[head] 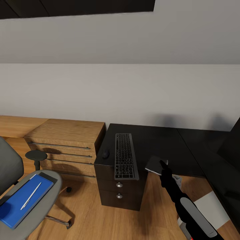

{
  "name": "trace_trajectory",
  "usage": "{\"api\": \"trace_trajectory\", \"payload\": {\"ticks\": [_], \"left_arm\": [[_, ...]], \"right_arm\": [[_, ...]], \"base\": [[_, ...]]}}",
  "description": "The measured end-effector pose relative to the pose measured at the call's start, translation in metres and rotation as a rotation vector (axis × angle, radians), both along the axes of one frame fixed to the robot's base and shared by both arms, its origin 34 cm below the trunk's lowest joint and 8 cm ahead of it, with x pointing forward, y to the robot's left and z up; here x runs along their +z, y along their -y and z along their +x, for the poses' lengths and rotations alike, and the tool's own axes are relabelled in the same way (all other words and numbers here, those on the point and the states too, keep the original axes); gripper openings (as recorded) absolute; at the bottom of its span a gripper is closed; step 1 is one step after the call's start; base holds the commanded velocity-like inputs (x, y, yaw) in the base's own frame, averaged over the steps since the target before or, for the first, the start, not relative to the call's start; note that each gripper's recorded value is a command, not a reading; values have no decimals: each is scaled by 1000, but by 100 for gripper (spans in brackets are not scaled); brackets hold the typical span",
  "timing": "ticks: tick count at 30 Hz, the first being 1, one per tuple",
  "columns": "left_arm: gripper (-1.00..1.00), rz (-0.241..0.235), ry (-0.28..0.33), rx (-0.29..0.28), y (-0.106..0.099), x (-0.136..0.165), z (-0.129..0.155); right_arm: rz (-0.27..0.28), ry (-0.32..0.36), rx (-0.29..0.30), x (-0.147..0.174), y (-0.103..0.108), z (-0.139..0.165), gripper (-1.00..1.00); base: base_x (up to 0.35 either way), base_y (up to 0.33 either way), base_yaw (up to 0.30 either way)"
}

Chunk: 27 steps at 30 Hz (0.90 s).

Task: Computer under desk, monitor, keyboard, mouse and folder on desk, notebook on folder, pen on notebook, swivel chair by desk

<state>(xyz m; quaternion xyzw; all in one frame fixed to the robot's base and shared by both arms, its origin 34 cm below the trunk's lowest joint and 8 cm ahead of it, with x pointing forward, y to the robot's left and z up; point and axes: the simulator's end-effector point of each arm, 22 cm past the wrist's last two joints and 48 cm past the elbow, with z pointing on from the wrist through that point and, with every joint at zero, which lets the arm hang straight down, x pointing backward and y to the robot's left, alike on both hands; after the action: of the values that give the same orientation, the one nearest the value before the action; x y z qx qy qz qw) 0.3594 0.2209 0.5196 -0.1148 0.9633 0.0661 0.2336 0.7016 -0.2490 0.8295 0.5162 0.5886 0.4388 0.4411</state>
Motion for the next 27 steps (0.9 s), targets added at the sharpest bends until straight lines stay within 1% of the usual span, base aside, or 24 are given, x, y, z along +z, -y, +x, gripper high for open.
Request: {"api": "trace_trajectory", "payload": {"ticks": [8, 17, 27], "left_arm": [[100, 1, 0, 0, -1, 0, 0], [100, 1, 0, 0, -1, 0, 0], [100, 1, 0, 0, -1, 0, 0]], "right_arm": [[-2, 1, 0, 0, 0, 0, 100], [-3, -3, 0, -2, 0, 0, 100], [-5, -6, -1, -3, 1, -1, 100]], "base": [[-3, 0, 0], [-207, 0, 0], [-26, 0, 0]]}}
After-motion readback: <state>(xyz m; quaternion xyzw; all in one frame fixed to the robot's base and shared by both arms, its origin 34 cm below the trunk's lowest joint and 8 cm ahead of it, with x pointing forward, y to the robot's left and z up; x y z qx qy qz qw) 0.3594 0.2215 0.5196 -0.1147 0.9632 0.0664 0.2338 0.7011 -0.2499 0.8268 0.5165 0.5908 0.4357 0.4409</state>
